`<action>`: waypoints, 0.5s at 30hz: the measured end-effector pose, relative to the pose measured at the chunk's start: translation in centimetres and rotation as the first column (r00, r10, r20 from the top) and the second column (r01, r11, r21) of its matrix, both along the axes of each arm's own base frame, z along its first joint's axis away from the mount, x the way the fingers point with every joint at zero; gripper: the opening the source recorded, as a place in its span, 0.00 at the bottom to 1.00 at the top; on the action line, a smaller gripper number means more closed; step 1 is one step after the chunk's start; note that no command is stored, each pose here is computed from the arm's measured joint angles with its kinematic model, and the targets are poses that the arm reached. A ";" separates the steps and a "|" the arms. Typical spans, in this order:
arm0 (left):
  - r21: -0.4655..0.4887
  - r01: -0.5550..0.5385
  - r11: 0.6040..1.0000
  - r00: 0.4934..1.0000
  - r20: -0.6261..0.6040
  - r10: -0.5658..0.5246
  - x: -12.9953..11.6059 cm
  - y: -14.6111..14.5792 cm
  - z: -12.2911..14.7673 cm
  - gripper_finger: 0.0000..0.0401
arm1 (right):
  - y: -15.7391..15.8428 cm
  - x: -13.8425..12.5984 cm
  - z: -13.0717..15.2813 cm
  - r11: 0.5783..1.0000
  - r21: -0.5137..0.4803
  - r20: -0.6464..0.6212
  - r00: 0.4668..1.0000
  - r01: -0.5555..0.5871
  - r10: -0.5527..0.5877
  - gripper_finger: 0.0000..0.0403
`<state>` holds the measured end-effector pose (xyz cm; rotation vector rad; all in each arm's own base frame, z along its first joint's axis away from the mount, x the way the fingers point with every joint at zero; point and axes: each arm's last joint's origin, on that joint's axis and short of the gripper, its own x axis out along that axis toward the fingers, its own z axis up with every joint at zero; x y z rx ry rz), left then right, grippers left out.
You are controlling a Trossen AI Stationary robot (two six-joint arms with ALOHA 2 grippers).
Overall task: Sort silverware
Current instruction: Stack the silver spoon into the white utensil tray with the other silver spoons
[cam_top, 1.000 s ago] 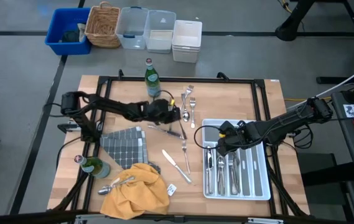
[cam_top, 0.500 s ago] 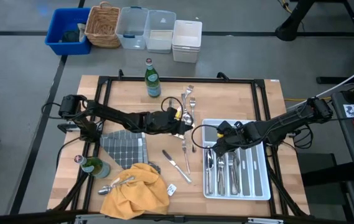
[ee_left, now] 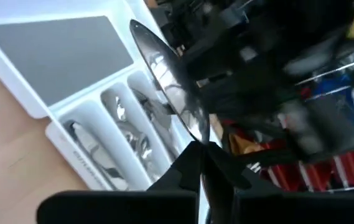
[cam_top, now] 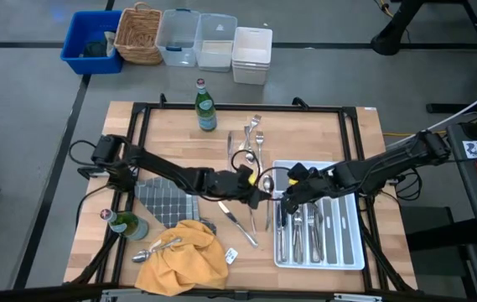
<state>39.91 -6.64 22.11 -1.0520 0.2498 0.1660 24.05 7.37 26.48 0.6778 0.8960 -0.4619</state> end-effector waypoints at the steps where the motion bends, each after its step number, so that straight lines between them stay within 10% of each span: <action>1: 0.008 0.005 1.000 1.000 -0.009 -0.005 0.1 -0.2 -0.3 0.01 | 0.0 0.0 0.4 1.000 0.009 0.012 1.000 -0.002 0.002 0.29; 15: 0.273 0.029 0.961 0.995 0.083 -0.053 -0.2 -2.9 0.6 0.01 | 0.2 0.6 3.4 0.987 0.155 0.235 0.970 0.032 -0.068 0.29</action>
